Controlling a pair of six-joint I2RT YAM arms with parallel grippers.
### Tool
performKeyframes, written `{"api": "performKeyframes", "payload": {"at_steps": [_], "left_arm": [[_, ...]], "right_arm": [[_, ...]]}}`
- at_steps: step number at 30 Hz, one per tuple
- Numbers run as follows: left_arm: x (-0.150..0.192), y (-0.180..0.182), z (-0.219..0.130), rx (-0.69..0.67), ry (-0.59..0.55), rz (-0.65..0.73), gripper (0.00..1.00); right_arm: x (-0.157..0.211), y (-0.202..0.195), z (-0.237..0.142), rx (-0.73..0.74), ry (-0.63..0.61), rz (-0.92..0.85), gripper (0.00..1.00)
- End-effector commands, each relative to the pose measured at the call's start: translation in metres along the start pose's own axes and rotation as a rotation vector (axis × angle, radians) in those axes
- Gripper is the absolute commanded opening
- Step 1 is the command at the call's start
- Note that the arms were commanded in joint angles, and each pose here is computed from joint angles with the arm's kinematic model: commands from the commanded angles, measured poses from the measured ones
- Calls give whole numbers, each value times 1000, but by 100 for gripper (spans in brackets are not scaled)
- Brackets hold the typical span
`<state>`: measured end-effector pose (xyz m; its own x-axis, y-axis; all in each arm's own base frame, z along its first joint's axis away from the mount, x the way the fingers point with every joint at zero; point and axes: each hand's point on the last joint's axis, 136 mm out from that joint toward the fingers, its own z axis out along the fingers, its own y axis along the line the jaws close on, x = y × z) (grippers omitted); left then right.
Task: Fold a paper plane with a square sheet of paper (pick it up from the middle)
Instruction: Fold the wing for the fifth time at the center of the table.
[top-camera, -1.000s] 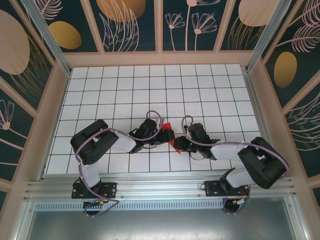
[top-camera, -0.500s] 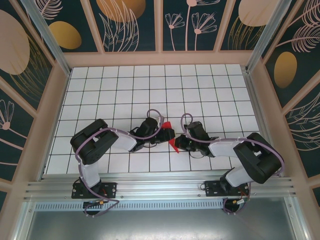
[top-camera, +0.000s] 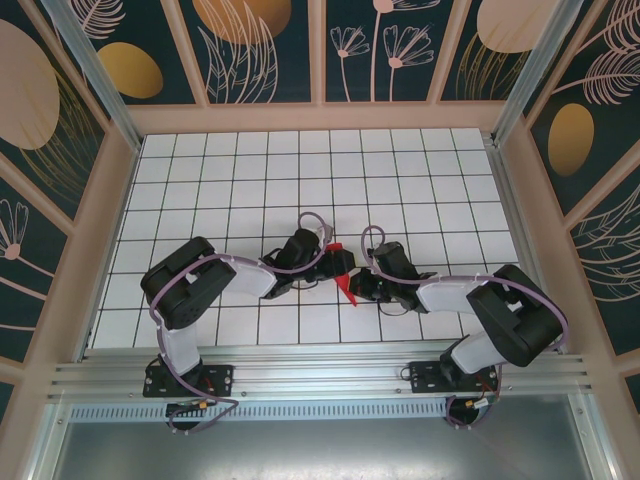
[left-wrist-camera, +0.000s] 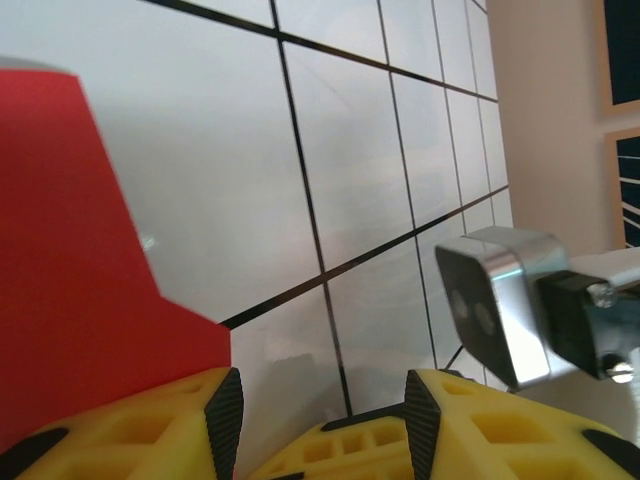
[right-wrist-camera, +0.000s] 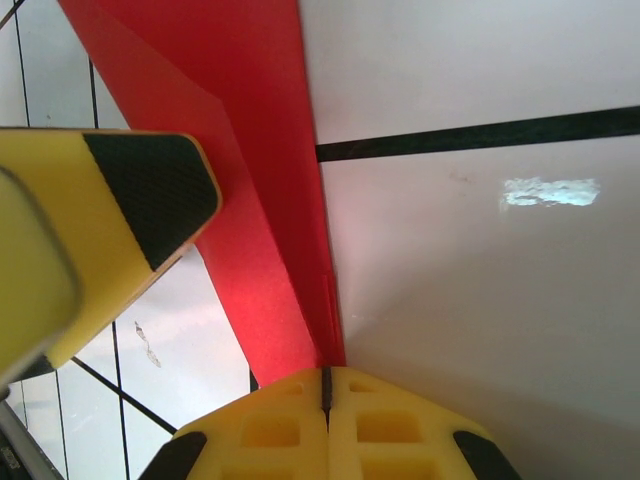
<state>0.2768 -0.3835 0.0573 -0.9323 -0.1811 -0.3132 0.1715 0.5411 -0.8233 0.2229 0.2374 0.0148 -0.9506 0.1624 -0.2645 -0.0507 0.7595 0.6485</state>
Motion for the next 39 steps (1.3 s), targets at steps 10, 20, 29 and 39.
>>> {"api": "performKeyframes", "payload": {"at_steps": [10, 20, 29, 39], "left_arm": [[2, 41, 1, -143, 2, 1, 47], [5, 53, 0, -192, 19, 26, 46], [7, 51, 0, -177, 29, 28, 46], [10, 52, 1, -178, 43, 28, 46]], "right_arm": [[24, -44, 1, 181, 73, 35, 7], [-1, -5, -26, 93, -20, -15, 20], [0, 53, -32, -161, 42, -88, 6], [11, 34, -10, -106, 128, -55, 5]]}}
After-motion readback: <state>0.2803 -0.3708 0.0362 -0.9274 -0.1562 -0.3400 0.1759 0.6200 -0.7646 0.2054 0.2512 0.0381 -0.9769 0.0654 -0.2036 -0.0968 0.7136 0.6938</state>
